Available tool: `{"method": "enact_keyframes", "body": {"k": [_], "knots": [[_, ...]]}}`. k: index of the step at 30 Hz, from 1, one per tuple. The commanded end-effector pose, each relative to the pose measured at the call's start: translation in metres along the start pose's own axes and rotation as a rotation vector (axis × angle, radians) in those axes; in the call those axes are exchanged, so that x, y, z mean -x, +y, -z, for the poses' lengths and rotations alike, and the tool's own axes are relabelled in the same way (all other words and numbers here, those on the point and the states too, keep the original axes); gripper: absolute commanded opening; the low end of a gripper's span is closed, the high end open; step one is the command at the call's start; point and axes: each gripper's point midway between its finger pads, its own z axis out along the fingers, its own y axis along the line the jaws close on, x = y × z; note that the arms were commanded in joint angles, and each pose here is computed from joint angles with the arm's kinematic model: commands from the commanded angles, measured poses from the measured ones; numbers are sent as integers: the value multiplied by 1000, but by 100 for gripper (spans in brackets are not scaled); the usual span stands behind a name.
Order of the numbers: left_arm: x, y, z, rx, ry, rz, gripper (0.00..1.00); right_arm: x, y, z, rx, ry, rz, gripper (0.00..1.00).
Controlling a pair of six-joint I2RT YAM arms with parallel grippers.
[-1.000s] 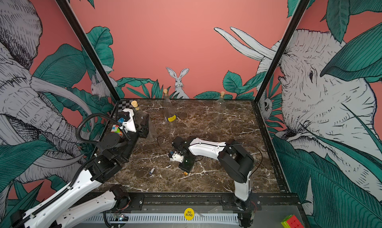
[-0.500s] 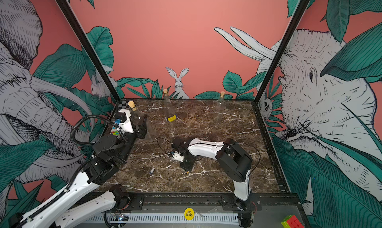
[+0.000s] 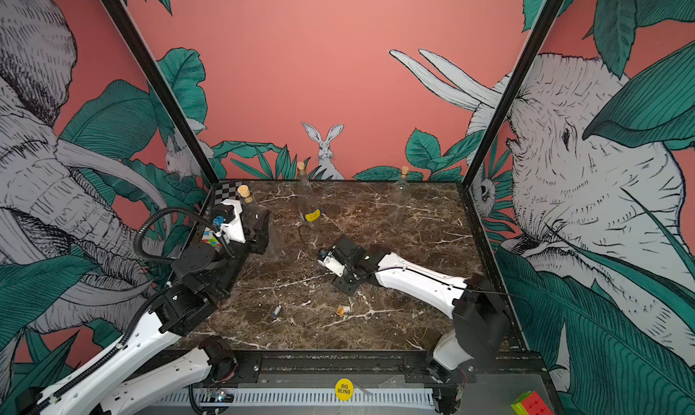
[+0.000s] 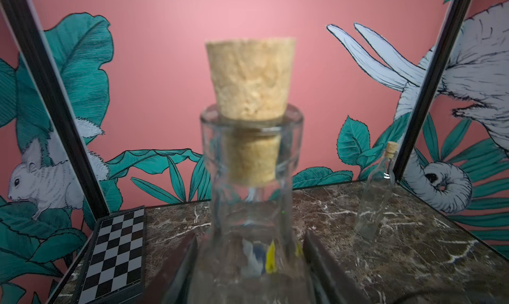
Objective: Remove the label from the bottle
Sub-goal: Place the label at the center of the board, then place the bottle at the center of the board.
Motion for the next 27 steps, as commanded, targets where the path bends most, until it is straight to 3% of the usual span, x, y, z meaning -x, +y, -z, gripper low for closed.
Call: {"method": "enact_keyframes", "body": {"k": [1,7,13,20,27], "knots": [[42,-28,2,-171,-80,2,0,36,-33,51,-47,-218,-151,55],[44,-95,-18,-460,-47,-16,0,65,-85,151,-143,-583,-374,65],[35,-144,-62,-588,-91,50,0,65,-103,227,-210,-835,-518,70],[19,-194,-114,-694,-222,57,0,47,-102,269,-261,-1036,-573,71],[-21,-198,-163,-571,-264,25,0,21,-109,274,-361,-1074,-597,71]]}}
